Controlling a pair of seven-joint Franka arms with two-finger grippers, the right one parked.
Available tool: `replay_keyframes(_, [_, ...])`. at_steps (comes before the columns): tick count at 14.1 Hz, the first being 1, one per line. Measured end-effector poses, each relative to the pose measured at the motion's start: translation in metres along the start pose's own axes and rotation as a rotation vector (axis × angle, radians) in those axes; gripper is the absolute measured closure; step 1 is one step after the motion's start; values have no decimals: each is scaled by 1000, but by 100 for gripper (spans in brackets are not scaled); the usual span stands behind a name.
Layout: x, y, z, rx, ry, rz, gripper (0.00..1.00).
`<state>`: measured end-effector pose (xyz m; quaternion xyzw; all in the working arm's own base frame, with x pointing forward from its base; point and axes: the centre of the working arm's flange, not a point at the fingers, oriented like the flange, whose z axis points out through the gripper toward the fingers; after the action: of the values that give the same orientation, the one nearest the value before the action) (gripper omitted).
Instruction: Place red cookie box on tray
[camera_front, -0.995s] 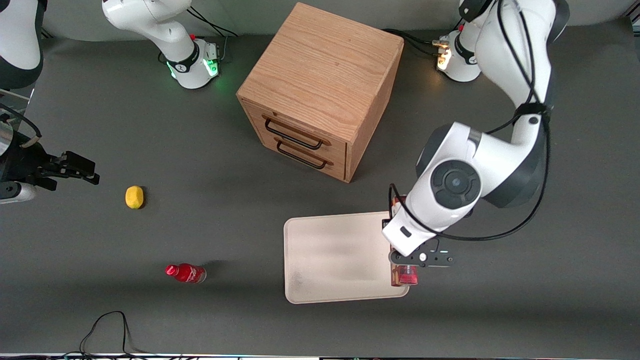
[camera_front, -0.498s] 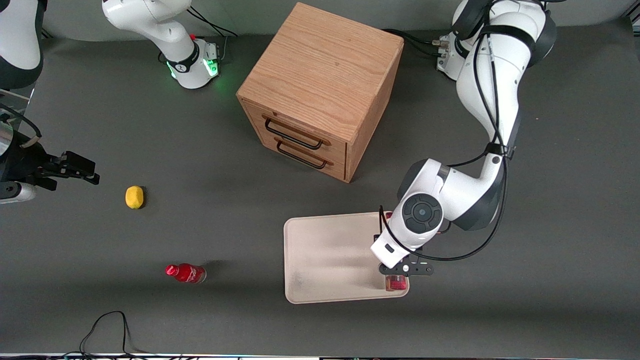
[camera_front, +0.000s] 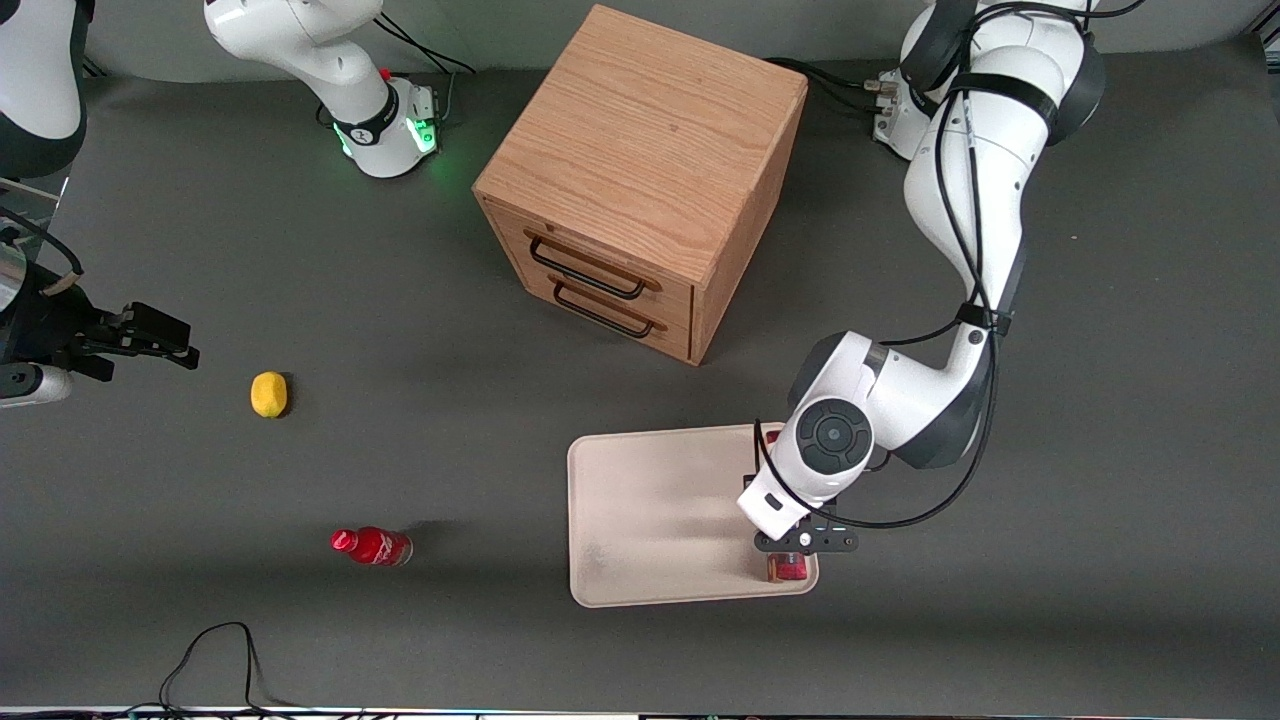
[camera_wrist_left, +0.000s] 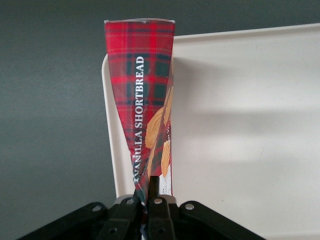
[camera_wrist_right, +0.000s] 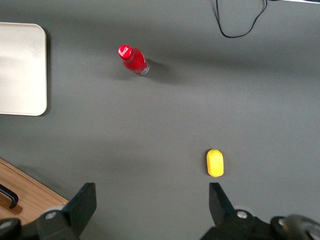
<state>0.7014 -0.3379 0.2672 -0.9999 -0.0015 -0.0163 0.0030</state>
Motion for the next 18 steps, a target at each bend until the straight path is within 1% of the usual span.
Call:
replay_keyframes(1, [0, 0, 1, -2, 4, -2, 92])
replay_keyframes(3, [1, 0, 0, 0, 7, -7, 70])
replay_keyframes(4, [1, 0, 0, 0, 9, -9, 58])
replay_keyframes(7, [2, 0, -4, 0, 14, -10, 30])
replay_keyframes(8, [2, 0, -9, 0, 15, -12, 17])
replay_keyframes(10, [0, -3, -35, 19, -2, -30, 0])
replay_keyframes(13, [-10, -12, -108, 50, -13, -60, 0])
replay_keyframes(18, [-45, -36, -247, 85, 2, -81, 0])
